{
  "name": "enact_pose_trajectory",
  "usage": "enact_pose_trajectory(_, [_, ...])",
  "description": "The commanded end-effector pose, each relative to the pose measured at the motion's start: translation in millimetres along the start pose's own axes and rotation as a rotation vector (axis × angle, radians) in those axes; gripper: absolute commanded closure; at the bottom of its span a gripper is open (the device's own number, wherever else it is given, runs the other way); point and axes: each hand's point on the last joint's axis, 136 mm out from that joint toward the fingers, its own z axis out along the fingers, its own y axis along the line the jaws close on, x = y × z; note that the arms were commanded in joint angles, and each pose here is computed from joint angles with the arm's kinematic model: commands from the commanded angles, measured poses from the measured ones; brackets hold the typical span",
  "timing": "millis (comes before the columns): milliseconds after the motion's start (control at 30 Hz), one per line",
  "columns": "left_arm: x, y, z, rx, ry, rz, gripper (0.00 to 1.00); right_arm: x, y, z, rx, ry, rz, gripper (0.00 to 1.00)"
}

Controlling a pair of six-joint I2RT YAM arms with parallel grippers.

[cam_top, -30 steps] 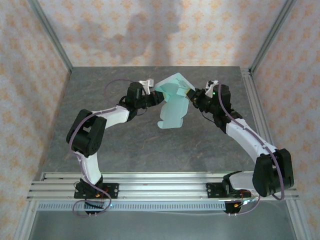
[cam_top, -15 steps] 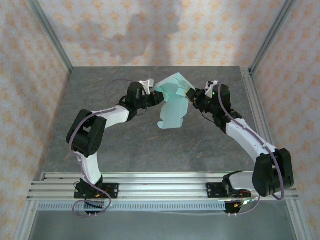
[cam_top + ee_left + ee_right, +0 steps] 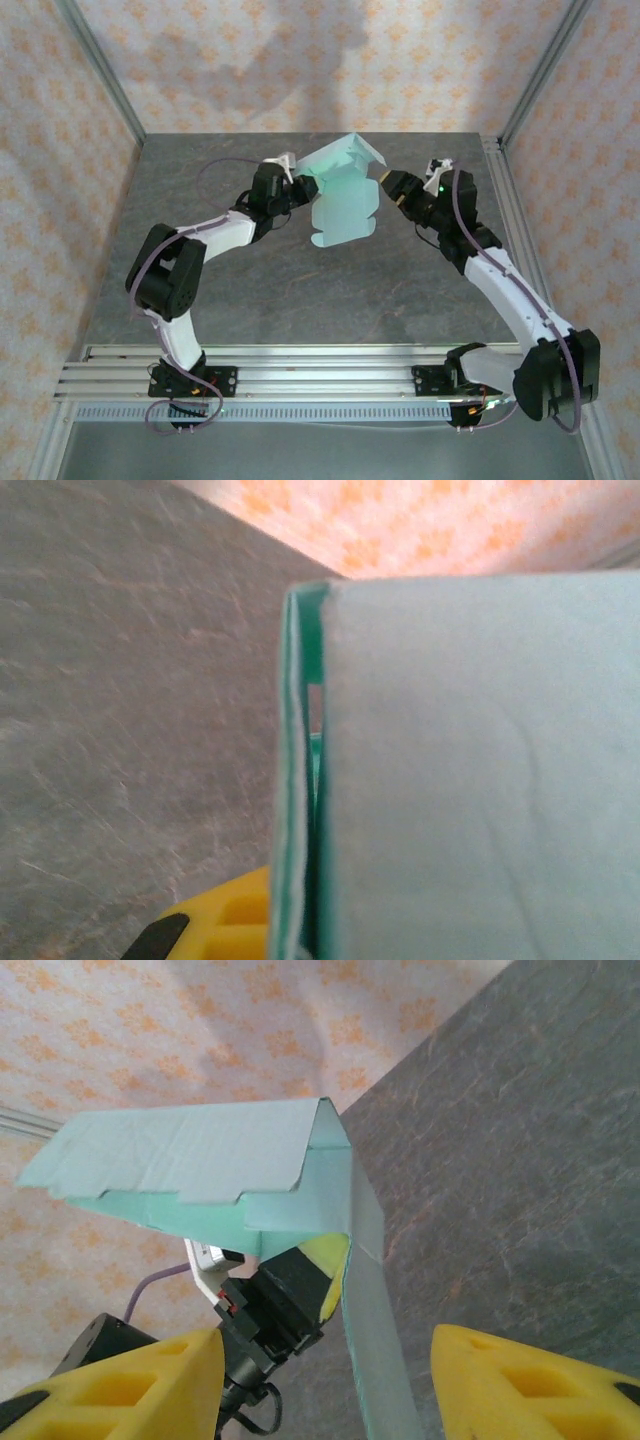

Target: Fold the paper box

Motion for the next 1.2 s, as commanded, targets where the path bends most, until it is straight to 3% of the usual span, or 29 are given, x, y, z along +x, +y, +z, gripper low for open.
enact_pose_trajectory(0, [-24.1,16.1,-18.6,-0.158,-0.149,0.017,1.00,-14.0,13.2,-14.7,0.074,-0.041,-0.113,0.43])
enact_pose_trajectory(233, [-39.0,24.7,-42.3,-0.337,-0.293,0.111,1.00,-19.5,56.5,-5.8,0.170,-0.011,-0.326,0.44])
enact_pose_trajectory(567, [-38.1,12.9,-51.3,-0.367,-0.289,0.174,1.00,-5.2,107.2,50.5,0.265,0.081,-0.585,0.49])
enact_pose_trajectory(1167, [-40.2,6.9,-59.3,-0.376,-0.271,0.222,1.00,14.1,83.8,103.5,0.347,0.157,-0.554,0.61])
